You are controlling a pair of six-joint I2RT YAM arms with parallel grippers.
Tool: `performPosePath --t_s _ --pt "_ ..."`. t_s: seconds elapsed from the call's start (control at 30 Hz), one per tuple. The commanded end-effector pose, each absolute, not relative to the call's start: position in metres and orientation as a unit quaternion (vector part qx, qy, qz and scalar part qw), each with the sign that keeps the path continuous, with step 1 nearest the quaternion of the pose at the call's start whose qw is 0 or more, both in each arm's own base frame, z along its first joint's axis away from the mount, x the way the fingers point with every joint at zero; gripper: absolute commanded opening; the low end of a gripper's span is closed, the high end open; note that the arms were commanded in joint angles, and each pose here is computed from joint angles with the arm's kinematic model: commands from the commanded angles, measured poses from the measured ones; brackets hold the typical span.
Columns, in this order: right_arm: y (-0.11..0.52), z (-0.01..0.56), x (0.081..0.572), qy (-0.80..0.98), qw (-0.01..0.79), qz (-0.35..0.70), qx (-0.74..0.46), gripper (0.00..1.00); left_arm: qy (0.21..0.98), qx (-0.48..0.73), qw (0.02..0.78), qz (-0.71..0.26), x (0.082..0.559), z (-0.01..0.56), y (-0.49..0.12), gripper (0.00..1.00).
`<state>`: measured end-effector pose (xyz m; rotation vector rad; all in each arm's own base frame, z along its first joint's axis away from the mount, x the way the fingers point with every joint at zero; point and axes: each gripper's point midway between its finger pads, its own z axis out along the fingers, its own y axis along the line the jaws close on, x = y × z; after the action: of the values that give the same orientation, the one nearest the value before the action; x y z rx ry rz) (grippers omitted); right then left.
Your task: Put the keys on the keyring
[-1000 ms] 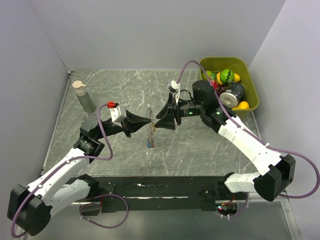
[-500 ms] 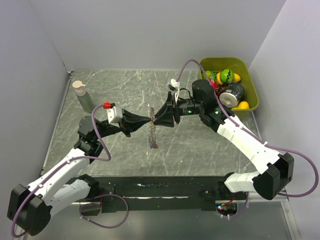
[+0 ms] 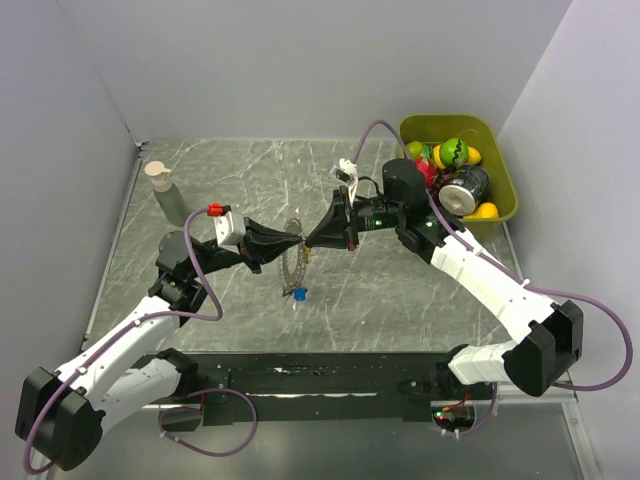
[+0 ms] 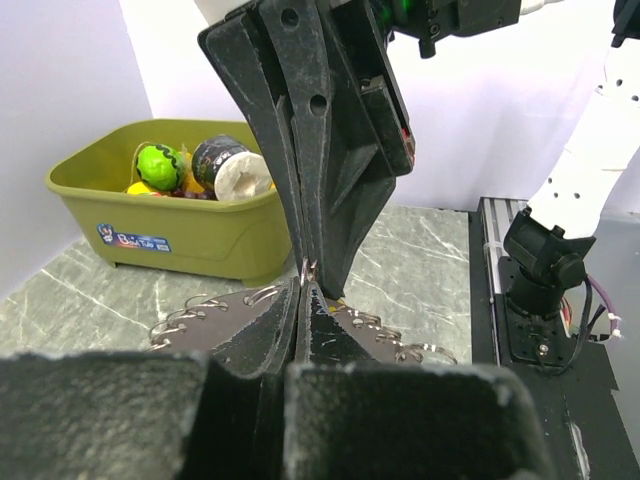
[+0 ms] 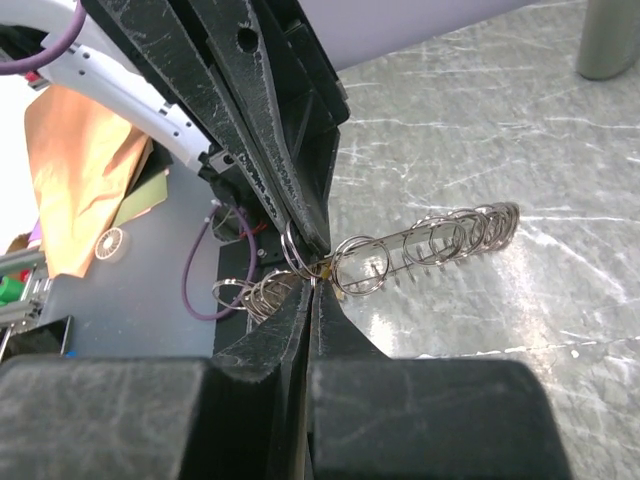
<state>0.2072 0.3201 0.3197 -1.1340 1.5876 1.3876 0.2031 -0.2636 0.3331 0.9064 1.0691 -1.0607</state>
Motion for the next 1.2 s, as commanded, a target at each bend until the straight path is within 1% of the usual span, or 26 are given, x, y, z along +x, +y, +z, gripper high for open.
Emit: performPosePath --t_s 0.0,0.3,0.57,0.6,0.63,0.67,0.73,0.77,0.8,0.87,0.9,0.97,1.07,1.17 --pt "0.322 0.307 0.209 0.61 0.362 0.541 -0.452 0.0 0.391 0.401 0.683 -0.469 0.184 0.38 -0.258 0.01" --pt "0.327 0.295 0.208 0.606 0.333 0.553 -0.464 0.0 0.376 0.405 0.682 -0.48 0.178 0.383 -0.258 0.01" --pt "0.324 0.298 0.212 0.612 0.35 0.539 -0.461 0.09 0.379 0.41 0.674 -0.483 0.178 0.378 -0.26 0.01" --pt "0.323 0.303 0.211 0.609 0.359 0.535 -0.462 0.17 0.375 0.415 0.679 -0.476 0.178 0.379 -0.26 0.01" --pt "0.321 0.303 0.212 0.611 0.365 0.531 -0.46 0.22 0.39 0.416 0.672 -0.473 0.181 0.372 -0.261 0.01" --pt "0.32 0.306 0.213 0.612 0.373 0.527 -0.457 0.23 0.396 0.418 0.671 -0.468 0.183 0.369 -0.261 0.01" --pt "0.314 0.317 0.212 0.607 0.402 0.513 -0.454 0.36 0.411 0.427 0.666 -0.453 0.187 0.363 -0.261 0.01" --pt "0.312 0.322 0.211 0.603 0.412 0.511 -0.454 0.42 0.414 0.43 0.664 -0.45 0.188 0.361 -0.261 0.01" --pt "0.308 0.329 0.207 0.597 0.43 0.505 -0.452 0.54 0.414 0.434 0.667 -0.443 0.189 0.361 -0.261 0.01" --pt "0.305 0.339 0.205 0.583 0.454 0.499 -0.453 0.65 0.426 0.437 0.658 -0.441 0.19 0.353 -0.261 0.01" --pt "0.301 0.343 0.201 0.577 0.462 0.499 -0.453 0.74 0.426 0.44 0.659 -0.437 0.191 0.352 -0.261 0.01" --pt "0.3 0.349 0.2 0.569 0.477 0.494 -0.452 0.85 0.434 0.44 0.654 -0.437 0.191 0.347 -0.261 0.01" --pt "0.296 0.354 0.198 0.563 0.488 0.491 -0.451 0.92 0.441 0.439 0.65 -0.437 0.193 0.342 -0.261 0.01" --pt "0.296 0.351 0.199 0.568 0.486 0.488 -0.45 0.94 0.448 0.439 0.646 -0.435 0.197 0.339 -0.263 0.01"
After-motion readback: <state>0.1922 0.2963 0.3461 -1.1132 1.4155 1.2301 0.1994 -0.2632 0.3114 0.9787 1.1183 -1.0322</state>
